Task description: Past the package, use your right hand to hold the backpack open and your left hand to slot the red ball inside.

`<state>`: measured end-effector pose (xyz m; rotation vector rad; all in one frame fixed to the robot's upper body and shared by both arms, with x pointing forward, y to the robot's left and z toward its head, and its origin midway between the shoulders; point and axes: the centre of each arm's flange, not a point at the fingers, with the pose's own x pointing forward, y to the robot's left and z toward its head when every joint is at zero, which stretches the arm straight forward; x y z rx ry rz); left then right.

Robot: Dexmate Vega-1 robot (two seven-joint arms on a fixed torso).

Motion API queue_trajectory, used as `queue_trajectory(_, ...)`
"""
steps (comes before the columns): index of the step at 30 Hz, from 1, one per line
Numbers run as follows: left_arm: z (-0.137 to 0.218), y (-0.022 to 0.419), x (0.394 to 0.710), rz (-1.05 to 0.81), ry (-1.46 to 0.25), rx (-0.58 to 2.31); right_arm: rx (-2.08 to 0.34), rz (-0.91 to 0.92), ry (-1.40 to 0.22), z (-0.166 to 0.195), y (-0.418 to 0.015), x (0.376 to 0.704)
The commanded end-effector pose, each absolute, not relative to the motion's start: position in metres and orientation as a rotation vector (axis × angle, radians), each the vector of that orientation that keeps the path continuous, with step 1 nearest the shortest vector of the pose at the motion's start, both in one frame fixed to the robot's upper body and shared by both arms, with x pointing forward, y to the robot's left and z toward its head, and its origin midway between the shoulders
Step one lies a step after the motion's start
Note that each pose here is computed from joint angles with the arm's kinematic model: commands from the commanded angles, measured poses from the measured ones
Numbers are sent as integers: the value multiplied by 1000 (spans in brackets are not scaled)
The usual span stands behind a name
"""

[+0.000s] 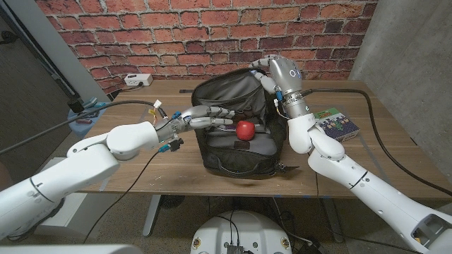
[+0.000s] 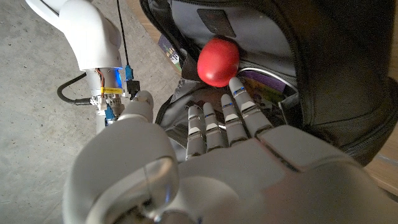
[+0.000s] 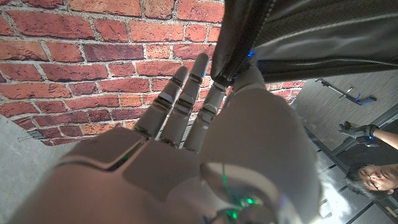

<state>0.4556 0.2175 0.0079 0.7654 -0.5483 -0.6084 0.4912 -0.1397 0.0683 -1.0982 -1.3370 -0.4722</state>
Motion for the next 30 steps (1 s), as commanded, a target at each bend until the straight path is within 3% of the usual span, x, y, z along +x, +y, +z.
queue_trajectory(1, 8, 238, 445, -692, -495, 692, -1098, -480, -1332, 65, -131, 489)
queue_trajectory(15, 19, 261, 431, -736, -437, 705, -1105, -483, -1327, 66, -132, 489)
queue_trajectory(30, 27, 297, 420, -650, -199, 885, -1109, -479, -1318, 66, -135, 491)
